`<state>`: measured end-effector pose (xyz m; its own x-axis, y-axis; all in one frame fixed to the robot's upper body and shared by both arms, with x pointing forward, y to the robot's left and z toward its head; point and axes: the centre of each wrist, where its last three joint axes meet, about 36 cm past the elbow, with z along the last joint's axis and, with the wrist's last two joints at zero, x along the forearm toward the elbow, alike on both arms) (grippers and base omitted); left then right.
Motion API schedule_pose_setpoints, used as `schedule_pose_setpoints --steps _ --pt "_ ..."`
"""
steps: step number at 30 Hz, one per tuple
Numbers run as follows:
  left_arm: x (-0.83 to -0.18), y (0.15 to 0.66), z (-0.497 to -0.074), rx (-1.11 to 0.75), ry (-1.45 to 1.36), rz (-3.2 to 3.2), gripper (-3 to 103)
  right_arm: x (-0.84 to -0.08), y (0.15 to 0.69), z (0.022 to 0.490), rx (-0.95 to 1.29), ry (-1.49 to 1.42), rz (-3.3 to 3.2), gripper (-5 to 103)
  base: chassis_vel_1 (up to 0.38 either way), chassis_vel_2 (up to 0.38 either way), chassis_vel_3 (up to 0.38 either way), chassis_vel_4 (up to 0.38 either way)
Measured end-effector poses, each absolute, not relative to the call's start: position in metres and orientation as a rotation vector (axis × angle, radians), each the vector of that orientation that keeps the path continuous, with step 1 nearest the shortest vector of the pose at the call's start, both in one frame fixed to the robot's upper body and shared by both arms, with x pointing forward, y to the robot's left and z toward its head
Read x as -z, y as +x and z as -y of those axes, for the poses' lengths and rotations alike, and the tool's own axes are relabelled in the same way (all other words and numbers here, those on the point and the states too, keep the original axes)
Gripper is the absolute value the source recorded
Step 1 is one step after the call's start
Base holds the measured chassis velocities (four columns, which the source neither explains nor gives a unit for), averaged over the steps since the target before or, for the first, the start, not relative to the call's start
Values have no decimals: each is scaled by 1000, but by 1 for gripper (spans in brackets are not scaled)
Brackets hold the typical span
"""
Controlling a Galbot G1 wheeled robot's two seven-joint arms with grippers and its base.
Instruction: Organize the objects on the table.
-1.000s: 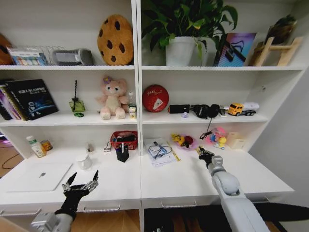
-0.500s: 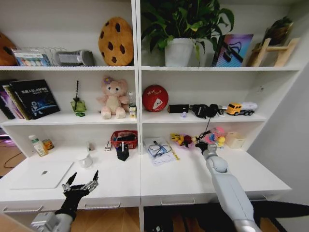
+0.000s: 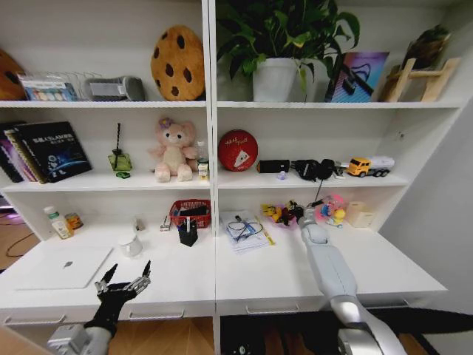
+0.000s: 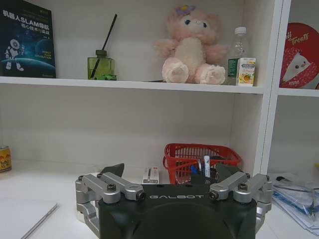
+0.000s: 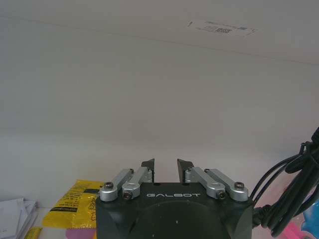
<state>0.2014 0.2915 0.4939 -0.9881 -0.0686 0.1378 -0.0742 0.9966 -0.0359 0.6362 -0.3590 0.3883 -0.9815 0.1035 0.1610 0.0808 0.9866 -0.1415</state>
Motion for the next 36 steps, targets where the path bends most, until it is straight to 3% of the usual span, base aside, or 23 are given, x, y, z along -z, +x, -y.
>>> schedule_pose_setpoints --steps 6,7,10,13,14,16,18,20,26,36 --pt "-494 201 -291 -62 108 3002 100 -392 627 353 -201 -148 2967 41 0 0 0 0" --pt "-494 201 -291 -62 108 3002 100 -398 615 348 -207 -129 2976 51 0 0 0 0" --pt "-494 201 -291 -62 108 3002 100 -403 603 344 -212 -111 2982 57 0 0 0 0" --pt "-494 201 -291 -62 108 3002 100 -400 530 319 -215 -24 2957 73 0 0 0 0" --pt "-494 201 -291 -62 108 3002 100 -400 530 319 -215 -24 2957 73 0 0 0 0" --pt "-494 201 -291 -62 108 3002 100 -413 477 300 -198 0 2986 90 0 0 0 0" --pt "-494 201 -291 -61 109 3002 100 -419 460 297 -234 9 3000 90 0 0 0 0" --pt "-494 201 -291 -62 109 3002 100 -424 421 292 -362 37 3017 98 0 0 0 0" --pt "-494 201 -291 -62 108 3002 100 -436 352 262 -449 33 3036 100 0 0 0 0" --pt "-494 201 -291 -62 108 3002 100 -449 318 233 -625 75 3063 100 82 92 -77 -92"
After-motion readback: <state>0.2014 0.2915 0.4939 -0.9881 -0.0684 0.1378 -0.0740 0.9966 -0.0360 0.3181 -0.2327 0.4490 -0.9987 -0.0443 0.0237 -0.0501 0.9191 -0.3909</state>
